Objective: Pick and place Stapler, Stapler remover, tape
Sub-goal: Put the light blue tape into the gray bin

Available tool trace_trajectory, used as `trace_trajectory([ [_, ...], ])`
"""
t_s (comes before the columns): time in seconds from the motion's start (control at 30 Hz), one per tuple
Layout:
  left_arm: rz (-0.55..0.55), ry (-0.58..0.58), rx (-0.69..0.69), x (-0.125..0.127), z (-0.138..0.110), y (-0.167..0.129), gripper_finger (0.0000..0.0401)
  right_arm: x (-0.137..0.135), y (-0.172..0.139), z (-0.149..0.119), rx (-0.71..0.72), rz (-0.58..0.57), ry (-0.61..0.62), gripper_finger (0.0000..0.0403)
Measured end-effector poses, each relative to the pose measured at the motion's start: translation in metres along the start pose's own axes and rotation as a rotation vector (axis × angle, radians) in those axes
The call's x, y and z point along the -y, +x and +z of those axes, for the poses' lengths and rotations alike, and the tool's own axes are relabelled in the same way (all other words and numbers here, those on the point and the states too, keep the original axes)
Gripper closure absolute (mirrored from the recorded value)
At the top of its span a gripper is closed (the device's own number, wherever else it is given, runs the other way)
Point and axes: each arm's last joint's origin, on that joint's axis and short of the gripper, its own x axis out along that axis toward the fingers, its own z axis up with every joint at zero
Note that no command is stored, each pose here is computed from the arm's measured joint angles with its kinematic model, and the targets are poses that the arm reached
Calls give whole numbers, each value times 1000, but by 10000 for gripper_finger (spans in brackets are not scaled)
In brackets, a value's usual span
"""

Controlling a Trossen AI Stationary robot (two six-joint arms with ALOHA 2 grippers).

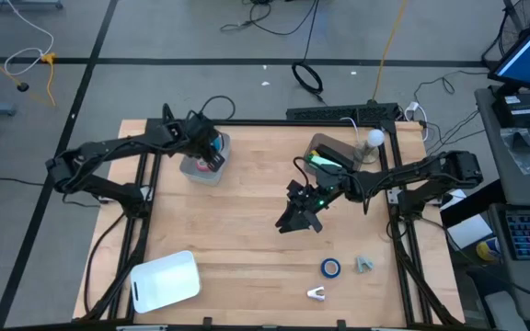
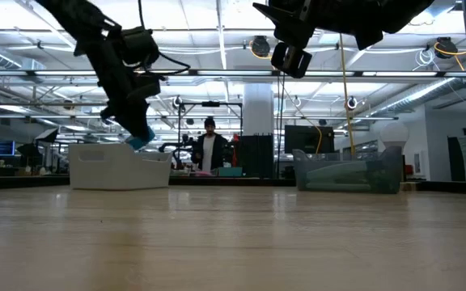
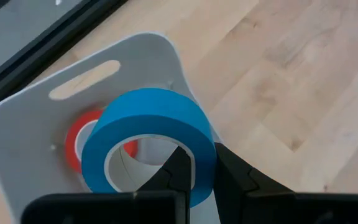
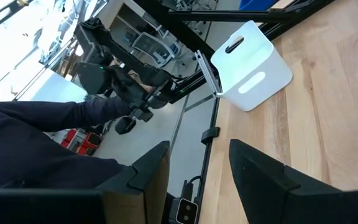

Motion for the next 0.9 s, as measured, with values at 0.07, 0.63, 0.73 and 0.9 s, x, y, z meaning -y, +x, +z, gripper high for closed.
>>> trace_trajectory([
  [0.07,0,-8,23,-2,-2,4,366,0,0,0,0,0,0,245],
  [0.63,23,-42,27,-13,0,45,366,0,0,0,2,-2,1,241],
  [0.73,27,-41,16,-13,-1,49,366,0,0,0,3,-3,1,243],
  [0.9,46,-43,2,-14,-2,54,366,0,0,0,3,-3,2,241],
])
